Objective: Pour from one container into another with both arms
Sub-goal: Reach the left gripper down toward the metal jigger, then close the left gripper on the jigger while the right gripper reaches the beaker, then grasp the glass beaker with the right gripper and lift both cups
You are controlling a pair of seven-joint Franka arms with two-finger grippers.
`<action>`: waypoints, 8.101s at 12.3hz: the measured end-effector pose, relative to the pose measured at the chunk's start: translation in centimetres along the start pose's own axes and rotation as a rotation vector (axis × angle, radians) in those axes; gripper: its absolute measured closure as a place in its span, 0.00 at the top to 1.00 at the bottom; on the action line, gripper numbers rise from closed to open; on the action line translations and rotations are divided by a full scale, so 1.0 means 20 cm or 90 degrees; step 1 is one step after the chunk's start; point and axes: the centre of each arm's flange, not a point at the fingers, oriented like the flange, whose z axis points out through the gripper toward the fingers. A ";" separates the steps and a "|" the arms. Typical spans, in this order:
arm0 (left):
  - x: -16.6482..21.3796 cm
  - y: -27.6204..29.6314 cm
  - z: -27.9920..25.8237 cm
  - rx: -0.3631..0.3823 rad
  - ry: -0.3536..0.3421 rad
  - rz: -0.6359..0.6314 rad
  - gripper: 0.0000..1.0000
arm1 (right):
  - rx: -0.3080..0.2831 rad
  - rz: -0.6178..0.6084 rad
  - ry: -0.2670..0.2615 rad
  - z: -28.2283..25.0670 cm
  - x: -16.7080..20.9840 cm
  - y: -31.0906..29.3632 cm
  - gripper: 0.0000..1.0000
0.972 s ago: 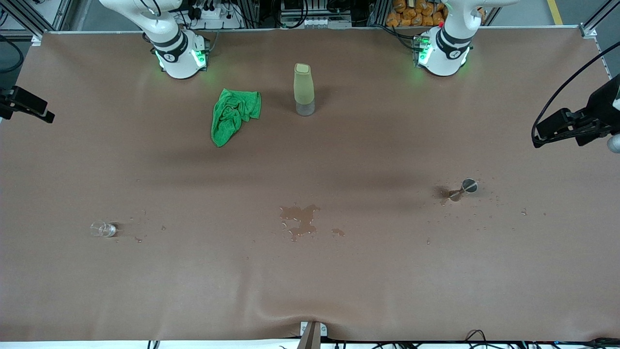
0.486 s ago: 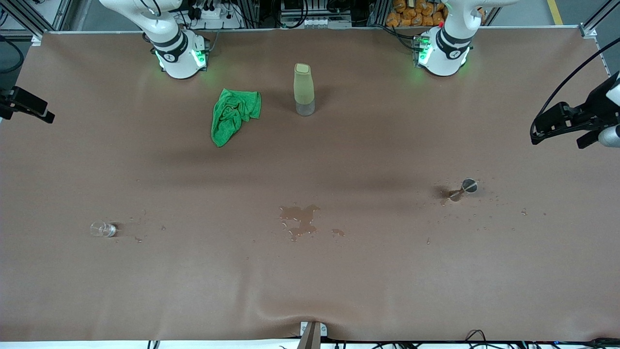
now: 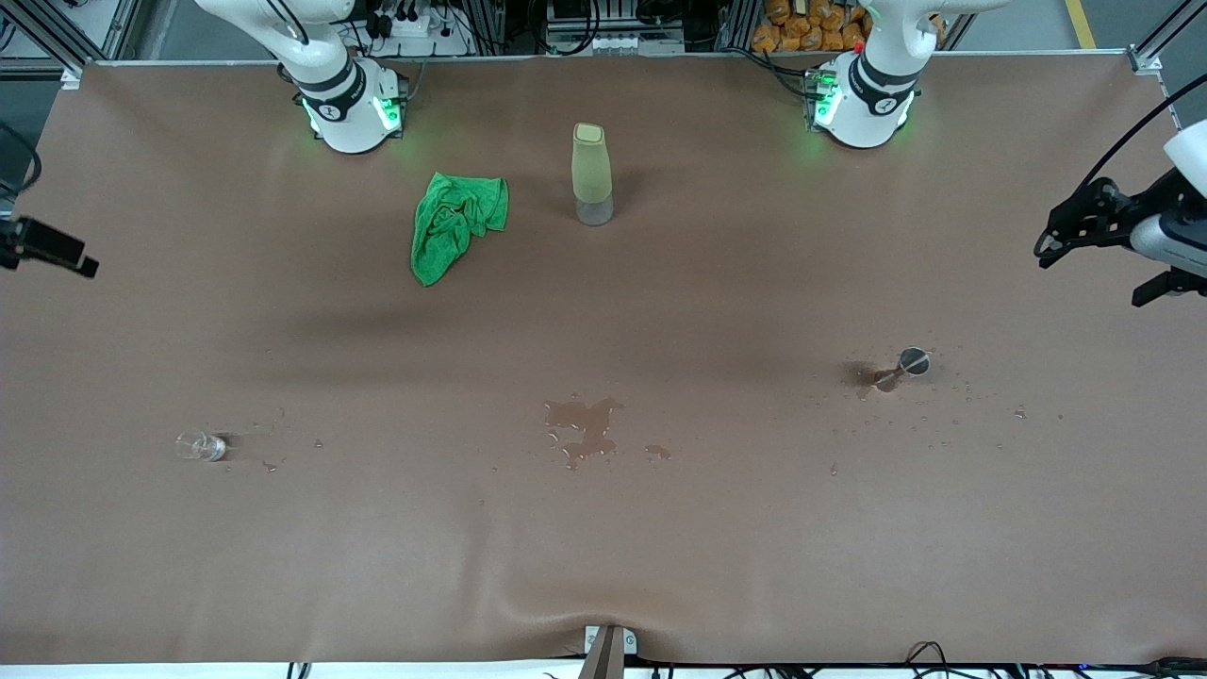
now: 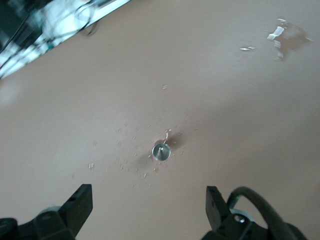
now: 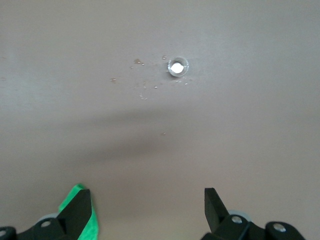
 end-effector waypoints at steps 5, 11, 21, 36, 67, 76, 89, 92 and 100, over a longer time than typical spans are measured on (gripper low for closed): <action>-0.06 -0.14 0.01 -0.097 0.112 0.240 1.00 | 0.038 -0.080 0.000 0.39 0.16 0.51 1.00; -0.10 -0.31 0.08 -0.155 0.264 0.406 1.00 | 0.140 -0.221 0.082 0.60 0.13 0.94 1.00; -0.18 -0.60 0.55 -0.286 0.456 0.507 1.00 | 0.240 -0.406 0.220 0.86 0.14 1.16 1.00; -0.68 -0.90 1.91 -0.458 0.616 0.407 1.00 | 0.255 -0.551 0.276 1.11 0.12 1.29 1.00; -1.03 -0.70 2.75 -0.413 0.796 0.396 1.00 | 0.328 -0.544 0.640 2.29 0.34 1.01 1.00; -0.99 -0.66 2.82 -0.408 0.798 0.389 1.00 | 0.329 -0.524 0.703 2.38 0.39 0.89 1.00; -1.00 -0.68 2.81 -0.388 0.796 0.401 0.22 | 0.329 -0.506 0.786 2.46 0.43 0.77 1.00; -0.96 -0.69 2.80 -0.399 0.785 0.392 0.22 | 0.334 -0.500 0.783 2.51 0.41 0.76 1.00; -0.71 -0.72 2.48 -0.424 0.762 0.369 0.21 | 0.329 -0.493 0.801 2.57 0.41 0.75 0.64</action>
